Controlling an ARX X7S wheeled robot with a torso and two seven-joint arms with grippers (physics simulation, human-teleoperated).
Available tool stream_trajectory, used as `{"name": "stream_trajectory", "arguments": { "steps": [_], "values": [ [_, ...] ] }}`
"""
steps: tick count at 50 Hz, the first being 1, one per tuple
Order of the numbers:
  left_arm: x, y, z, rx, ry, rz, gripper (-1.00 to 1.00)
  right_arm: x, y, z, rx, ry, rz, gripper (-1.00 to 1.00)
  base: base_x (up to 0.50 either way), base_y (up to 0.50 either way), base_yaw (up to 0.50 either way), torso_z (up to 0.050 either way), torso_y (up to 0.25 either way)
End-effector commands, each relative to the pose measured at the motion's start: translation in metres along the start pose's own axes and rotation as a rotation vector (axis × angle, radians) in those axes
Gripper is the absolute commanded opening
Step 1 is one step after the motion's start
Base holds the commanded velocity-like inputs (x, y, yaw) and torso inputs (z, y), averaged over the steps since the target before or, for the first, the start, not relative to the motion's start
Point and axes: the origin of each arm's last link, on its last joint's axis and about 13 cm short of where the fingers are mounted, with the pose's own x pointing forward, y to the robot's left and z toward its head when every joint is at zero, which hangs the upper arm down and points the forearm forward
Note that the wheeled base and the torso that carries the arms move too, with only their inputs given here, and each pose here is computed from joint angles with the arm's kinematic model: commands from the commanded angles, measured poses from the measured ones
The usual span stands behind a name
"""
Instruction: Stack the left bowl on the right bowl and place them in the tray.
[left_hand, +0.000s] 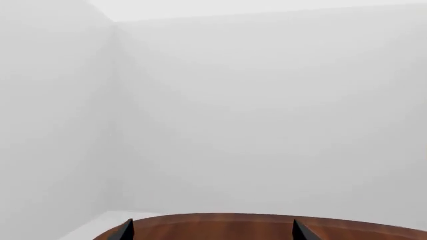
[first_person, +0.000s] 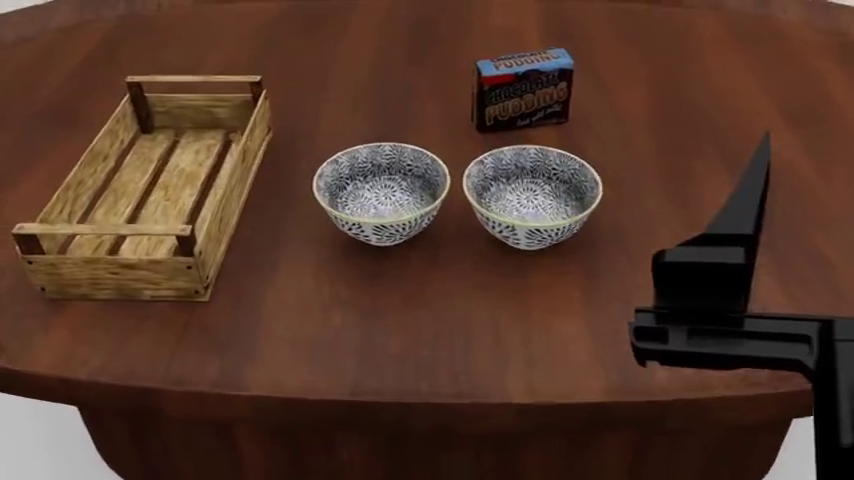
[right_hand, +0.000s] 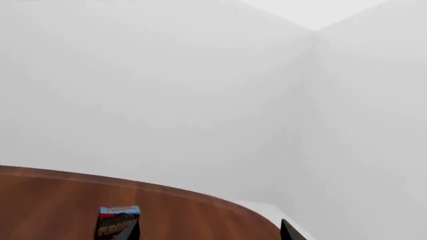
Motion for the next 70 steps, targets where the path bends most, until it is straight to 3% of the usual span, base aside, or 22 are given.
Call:
{"name": "stream_trajectory", "arguments": {
  "steps": [1, 70],
  "values": [
    [0.0016, -0.0015, 0.0049, 0.004, -0.008, -0.007, 1.00, -0.0035, -0.0039, 0.0015, -0.002, -0.005, -0.007, 1.00, 0.41, 0.25, 0.00, 0.000, 0.000],
    [0.0049, -0.0041, 0.0108, 0.015, -0.020, -0.022, 1.00, -0.0051, -0.0040, -0.0034, 0.004, 0.024, -0.009, 1.00, 0.35, 0.25, 0.00, 0.000, 0.001]
  ]
}}
